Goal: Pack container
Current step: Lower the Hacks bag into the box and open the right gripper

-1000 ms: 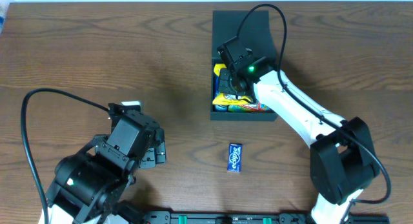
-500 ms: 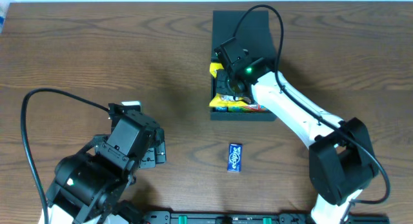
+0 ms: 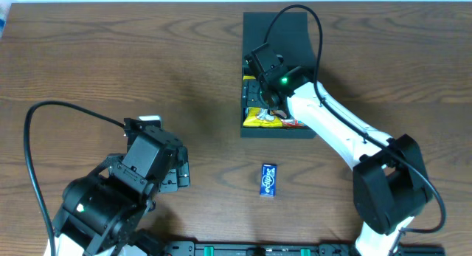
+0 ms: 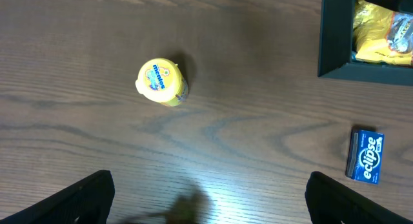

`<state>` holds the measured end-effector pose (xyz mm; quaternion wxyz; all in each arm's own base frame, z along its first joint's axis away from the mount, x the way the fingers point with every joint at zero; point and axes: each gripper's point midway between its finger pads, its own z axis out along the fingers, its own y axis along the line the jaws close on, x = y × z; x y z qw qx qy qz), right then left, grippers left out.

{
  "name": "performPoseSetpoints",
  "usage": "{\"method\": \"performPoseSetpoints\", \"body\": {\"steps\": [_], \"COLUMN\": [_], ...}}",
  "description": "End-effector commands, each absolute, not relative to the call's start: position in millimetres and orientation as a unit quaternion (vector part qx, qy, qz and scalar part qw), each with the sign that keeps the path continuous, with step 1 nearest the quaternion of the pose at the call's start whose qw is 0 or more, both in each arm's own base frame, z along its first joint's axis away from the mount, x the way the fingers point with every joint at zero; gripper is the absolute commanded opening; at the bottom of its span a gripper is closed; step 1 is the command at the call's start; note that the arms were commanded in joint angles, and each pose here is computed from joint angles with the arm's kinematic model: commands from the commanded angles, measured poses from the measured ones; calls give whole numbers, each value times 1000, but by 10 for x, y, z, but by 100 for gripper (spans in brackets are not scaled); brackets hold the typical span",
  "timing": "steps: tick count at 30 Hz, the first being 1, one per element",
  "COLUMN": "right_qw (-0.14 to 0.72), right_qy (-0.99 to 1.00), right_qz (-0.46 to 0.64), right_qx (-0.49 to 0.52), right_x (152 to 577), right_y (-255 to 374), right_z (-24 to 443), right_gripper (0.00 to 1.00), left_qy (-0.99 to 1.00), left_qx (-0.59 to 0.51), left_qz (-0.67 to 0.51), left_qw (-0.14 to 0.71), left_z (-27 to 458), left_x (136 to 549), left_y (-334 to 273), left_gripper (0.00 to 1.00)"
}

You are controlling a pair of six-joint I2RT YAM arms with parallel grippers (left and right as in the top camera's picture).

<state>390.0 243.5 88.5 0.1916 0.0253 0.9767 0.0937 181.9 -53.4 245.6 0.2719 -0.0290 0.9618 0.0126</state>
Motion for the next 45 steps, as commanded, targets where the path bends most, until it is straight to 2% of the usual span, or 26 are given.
{"method": "performPoseSetpoints", "body": {"steps": [1,3,21,31,45], "right_qw": [197,197,244,219,228], "right_qy": [977,977,968,975,972], "right_qz": [81,80,41,18,-8], "right_qx": [13,16,31,30,55], "right_x": [3942,3953,4157,4151,4224], "right_y": [2391,2369,2241,2215,1931], "right_z": [859,857,878,549,655], "right_gripper": [97,99,99,99,99], "left_qy": [960,960,960,960,960], "left_qx": [-30,-30,-30,-30,-30], "left_qz": [24,24,24,24,24], "left_qw": [276,276,276,276,276], "left_z": [2463,2463,2463,2463,2463], "left_x": [1828,1828,1828,1828,1828], "left_y": [-490,-490,-490,-490,-490], "left_gripper": [95,95,95,95,95]}}
